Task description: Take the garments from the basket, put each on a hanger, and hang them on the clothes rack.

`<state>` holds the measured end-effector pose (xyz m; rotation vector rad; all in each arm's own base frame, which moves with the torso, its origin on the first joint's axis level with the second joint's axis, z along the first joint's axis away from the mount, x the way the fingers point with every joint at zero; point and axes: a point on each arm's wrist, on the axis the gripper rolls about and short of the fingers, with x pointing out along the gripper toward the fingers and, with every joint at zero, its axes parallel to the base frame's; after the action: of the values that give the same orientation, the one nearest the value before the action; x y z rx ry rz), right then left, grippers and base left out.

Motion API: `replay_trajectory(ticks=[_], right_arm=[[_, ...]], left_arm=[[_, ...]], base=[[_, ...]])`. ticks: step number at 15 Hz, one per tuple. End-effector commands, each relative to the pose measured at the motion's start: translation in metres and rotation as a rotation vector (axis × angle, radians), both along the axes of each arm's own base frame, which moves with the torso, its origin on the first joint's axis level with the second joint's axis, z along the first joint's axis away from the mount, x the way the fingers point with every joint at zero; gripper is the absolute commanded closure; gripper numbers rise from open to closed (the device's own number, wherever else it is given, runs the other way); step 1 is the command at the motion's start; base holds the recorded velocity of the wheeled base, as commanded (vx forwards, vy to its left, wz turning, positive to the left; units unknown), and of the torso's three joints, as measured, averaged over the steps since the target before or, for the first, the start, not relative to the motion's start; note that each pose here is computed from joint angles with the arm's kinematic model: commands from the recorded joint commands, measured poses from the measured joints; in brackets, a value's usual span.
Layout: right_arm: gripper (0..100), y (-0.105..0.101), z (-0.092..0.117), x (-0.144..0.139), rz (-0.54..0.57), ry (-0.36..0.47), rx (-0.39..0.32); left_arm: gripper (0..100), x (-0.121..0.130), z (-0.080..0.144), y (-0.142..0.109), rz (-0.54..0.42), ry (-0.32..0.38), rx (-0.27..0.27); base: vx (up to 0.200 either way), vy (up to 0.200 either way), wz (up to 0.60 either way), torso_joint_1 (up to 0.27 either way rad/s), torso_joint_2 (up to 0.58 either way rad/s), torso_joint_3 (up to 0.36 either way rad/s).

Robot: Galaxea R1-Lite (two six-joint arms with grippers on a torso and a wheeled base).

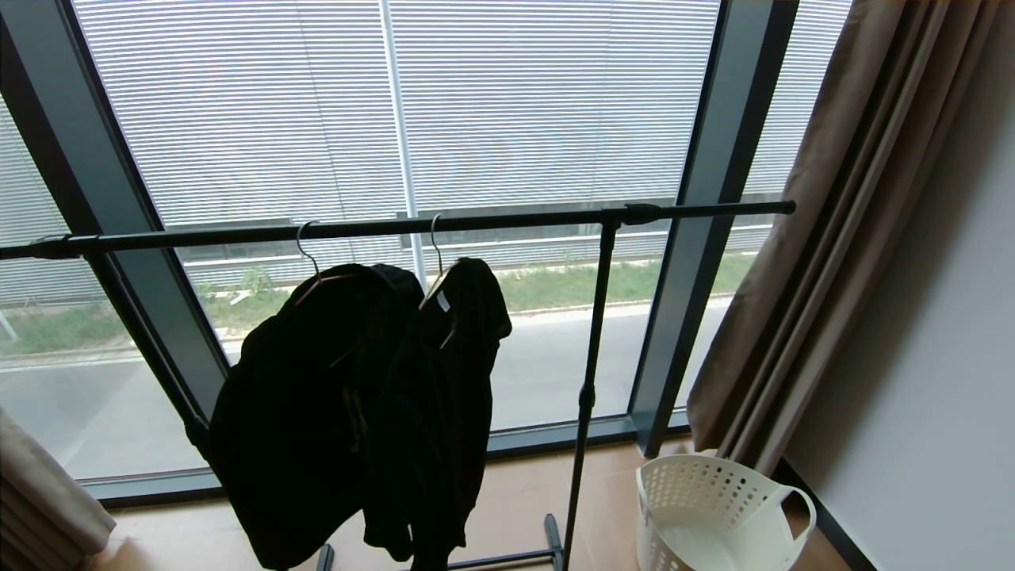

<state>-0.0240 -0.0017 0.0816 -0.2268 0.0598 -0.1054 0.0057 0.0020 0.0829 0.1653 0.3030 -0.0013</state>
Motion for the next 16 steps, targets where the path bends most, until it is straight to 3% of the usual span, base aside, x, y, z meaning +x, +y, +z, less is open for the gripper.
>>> replay_trajectory(ticks=[1, 3, 4, 6, 9, 11, 13, 15, 16], right_arm=[[0, 0.0, 0.0, -0.001, 0.004, -0.009, 0.001], [0, 0.001, 0.0, -0.002, 0.041, -0.019, 0.004], [0, 0.001, 0.0, -0.002, 0.044, -0.02, 0.006], [0, 0.001, -0.001, -0.002, 0.044, -0.021, 0.027], [0, 0.001, 0.0, -0.002, 0.04, -0.025, 0.054], [0, 0.001, -0.001, -0.002, 0.041, -0.024, 0.067], [0, 0.001, -0.001, -0.002, 0.043, -0.024, 0.068], [0, 0.001, -0.001, -0.001, 0.037, -0.034, 0.071], [0, 0.001, -0.001, -0.001, 0.037, -0.039, 0.072]], left_arm=[[0, -0.008, 0.0, 0.0, 0.125, -0.075, 0.019], [0, -0.023, -0.005, -0.001, 0.09, -0.199, 0.015], [0, -0.024, -0.006, -0.002, 0.067, -0.214, 0.006], [0, -0.023, -0.006, -0.002, 0.071, -0.205, -0.058], [0, -0.024, -0.008, -0.003, 0.04, -0.185, -0.08], [0, -0.025, -0.007, -0.005, -0.186, -0.191, -0.105], [0, -0.029, -0.008, -0.005, -0.162, -0.245, -0.091], [0, -0.029, -0.009, -0.002, -0.024, -0.254, -0.089], [0, -0.029, -0.01, -0.002, -0.028, -0.253, -0.091]], base=[[0.0, 0.0, 0.0, 0.0, 0.0, 0.0], [0.0, 0.0, 0.0, 0.0, 0.0, 0.0], [0.0, 0.0, 0.0, 0.0, 0.0, 0.0], [0.0, 0.0, 0.0, 0.0, 0.0, 0.0], [0.0, 0.0, 0.0, 0.0, 0.0, 0.0], [0.0, 0.0, 0.0, 0.0, 0.0, 0.0], [0.0, 0.0, 0.0, 0.0, 0.0, 0.0], [0.0, 0.0, 0.0, 0.0, 0.0, 0.0], [0.0, 0.0, 0.0, 0.0, 0.0, 0.0]])
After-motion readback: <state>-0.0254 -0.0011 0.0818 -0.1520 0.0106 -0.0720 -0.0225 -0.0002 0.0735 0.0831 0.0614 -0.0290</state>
